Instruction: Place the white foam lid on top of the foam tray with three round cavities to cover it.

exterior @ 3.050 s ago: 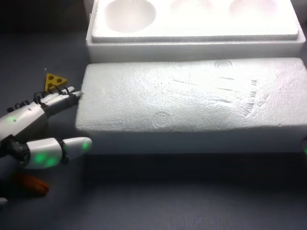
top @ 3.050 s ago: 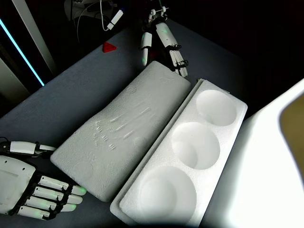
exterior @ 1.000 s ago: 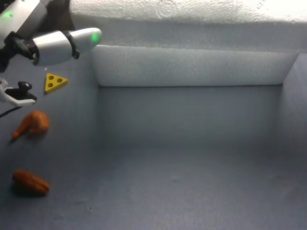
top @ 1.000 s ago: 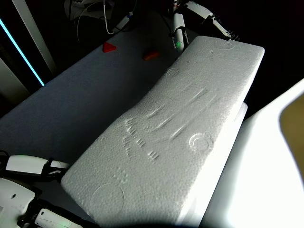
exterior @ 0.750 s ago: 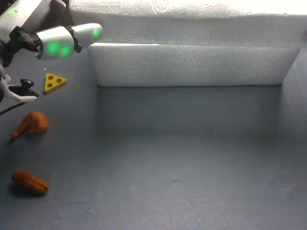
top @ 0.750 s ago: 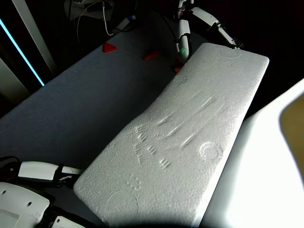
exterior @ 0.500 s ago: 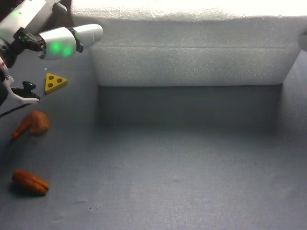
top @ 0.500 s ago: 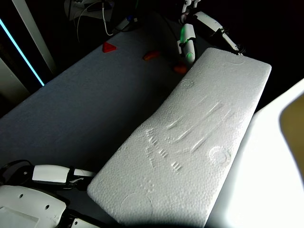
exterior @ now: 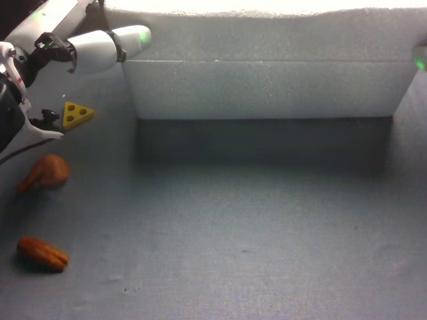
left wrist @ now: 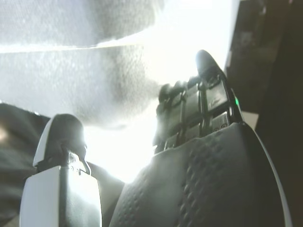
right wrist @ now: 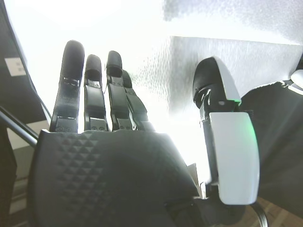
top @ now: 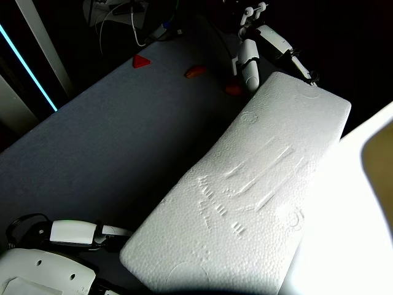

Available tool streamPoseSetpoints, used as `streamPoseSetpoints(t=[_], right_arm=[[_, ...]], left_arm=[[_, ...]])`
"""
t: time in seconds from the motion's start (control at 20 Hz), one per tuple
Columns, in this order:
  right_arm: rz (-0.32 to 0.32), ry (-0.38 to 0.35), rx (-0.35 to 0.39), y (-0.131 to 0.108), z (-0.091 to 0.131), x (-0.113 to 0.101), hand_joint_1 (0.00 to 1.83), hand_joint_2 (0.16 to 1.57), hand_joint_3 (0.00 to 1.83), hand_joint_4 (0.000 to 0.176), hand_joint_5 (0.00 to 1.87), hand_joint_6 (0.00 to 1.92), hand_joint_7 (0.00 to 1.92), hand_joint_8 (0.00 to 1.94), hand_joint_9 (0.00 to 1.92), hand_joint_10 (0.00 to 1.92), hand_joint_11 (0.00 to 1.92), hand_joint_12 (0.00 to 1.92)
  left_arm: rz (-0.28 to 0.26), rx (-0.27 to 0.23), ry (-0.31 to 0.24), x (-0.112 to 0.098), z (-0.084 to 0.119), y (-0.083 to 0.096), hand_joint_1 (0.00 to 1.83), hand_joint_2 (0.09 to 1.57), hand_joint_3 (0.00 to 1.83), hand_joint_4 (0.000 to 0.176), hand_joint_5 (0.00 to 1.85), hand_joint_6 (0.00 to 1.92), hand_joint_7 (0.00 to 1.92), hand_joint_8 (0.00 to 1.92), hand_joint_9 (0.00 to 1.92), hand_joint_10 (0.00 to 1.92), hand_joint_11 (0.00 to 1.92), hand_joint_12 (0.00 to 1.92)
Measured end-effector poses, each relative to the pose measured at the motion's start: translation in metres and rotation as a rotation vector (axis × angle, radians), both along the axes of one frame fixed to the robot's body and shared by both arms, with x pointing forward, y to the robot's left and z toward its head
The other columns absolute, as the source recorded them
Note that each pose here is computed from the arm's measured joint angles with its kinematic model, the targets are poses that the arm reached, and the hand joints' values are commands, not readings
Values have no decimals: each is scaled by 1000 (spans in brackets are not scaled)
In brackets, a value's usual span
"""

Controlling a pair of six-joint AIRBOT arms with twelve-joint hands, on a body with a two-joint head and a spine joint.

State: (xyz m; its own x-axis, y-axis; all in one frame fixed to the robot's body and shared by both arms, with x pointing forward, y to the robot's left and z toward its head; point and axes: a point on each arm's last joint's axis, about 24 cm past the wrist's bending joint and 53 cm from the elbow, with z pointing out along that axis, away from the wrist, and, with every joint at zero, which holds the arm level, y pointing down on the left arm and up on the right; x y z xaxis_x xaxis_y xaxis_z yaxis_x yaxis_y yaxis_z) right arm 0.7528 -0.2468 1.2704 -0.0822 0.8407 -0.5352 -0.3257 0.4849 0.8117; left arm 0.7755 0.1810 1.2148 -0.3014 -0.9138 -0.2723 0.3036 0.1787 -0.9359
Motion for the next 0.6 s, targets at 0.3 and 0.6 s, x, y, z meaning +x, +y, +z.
streamPoseSetpoints(t=[0.3, 0.6], right_arm=[[2, 9, -1, 1, -1, 1, 556, 1202, 1, 0, 14, 74, 116, 39, 0, 403, 0, 1502], [-4, 16, -2, -1, -3, 3, 490, 1254, 6, 0, 7, 3, 190, 45, 0, 484, 0, 1534]], left_arm=[[0, 5, 14, -1, -8, 1, 433, 1088, 0, 0, 148, 4, 11, 0, 0, 0, 0, 470], [-5, 5, 16, 0, -10, -2, 401, 1088, 1, 0, 54, 0, 0, 0, 0, 0, 0, 417]])
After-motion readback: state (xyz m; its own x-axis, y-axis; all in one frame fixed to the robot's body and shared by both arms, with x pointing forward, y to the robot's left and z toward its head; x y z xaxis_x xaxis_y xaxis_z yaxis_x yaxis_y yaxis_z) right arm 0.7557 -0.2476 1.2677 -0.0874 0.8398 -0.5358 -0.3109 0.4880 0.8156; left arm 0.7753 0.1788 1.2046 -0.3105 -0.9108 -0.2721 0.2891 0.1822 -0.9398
